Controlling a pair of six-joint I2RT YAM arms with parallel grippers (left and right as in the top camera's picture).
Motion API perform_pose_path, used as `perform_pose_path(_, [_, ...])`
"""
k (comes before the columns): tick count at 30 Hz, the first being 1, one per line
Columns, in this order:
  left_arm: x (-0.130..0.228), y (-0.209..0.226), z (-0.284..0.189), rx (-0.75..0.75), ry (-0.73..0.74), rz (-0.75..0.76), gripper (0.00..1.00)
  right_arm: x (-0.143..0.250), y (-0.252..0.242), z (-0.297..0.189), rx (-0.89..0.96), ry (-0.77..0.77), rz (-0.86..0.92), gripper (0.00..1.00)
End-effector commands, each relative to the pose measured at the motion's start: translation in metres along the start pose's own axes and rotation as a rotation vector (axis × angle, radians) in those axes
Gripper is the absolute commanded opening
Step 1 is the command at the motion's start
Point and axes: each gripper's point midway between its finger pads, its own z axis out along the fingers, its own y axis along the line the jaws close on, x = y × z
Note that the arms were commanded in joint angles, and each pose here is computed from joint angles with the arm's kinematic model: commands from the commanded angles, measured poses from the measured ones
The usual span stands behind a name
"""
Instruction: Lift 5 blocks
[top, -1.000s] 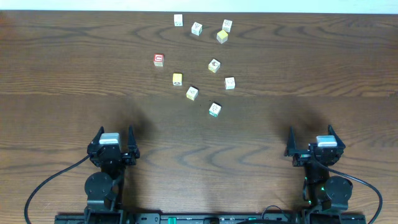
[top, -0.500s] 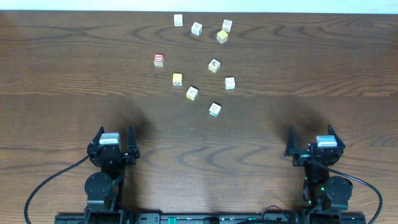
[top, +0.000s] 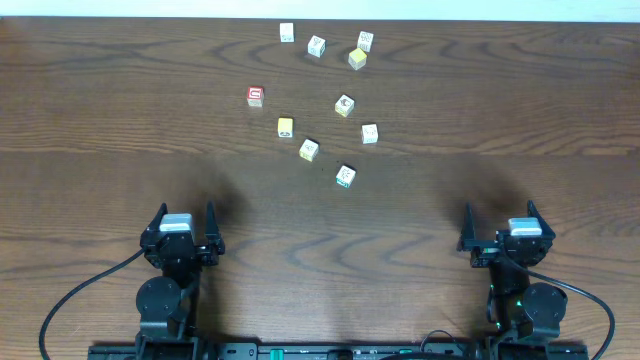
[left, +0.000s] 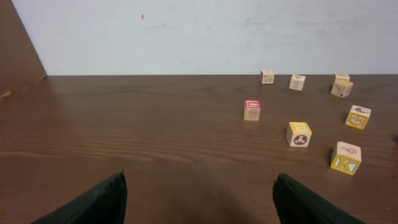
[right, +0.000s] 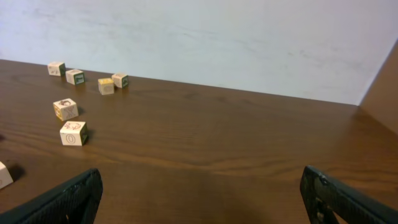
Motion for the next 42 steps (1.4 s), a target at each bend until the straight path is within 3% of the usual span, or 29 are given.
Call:
perform_pose_path(1, [0.018, 0.001, 0.001, -0.008, 0.063, -0.002, 0.76, 0.000, 0.004, 0.000, -0.019, -0.001, -0.007, 0.99])
perform_pose_path(6, [0.018, 0.001, 0.001, -0.008, 0.063, -0.002, 0.75, -0.008, 0.013, -0.001, -0.073, -0.037, 0.041, 0.99])
perform_pose_path(16, [0.018, 0.001, 0.001, -0.008, 0.063, -0.002, 0.75, -0.010, 0.049, -0.007, -0.293, 0.046, 0.675, 0.99])
perform_pose_path(23, [0.018, 0.001, 0.001, -0.008, 0.063, -0.002, 0.76, -0.013, 0.057, -0.010, -0.345, 0.085, 0.867, 0.99])
perform_pose_path(27, [0.018, 0.001, 0.001, -0.008, 0.063, -0.002, 0.76, -0.031, 0.100, -0.035, -0.656, 0.074, 0.661, 0.99])
perform_pose_path(31, [0.018, 0.001, 0.001, -0.008, 0.063, -0.002, 0.76, -0.037, 0.114, -0.049, -0.758, 0.095, 0.612, 0.99])
perform_pose_path(38, [0.018, 0.001, 0.001, -0.008, 0.063, -0.002, 0.75, -0.067, 0.083, -0.040, -0.545, 0.045, 0.471, 0.99])
perform_pose_path(42, [0.018, 0.001, 0.001, -0.008, 0.063, -0.002, 0.76, -0.084, 0.070, -0.026, -0.470, 0.099, 0.384, 0.99])
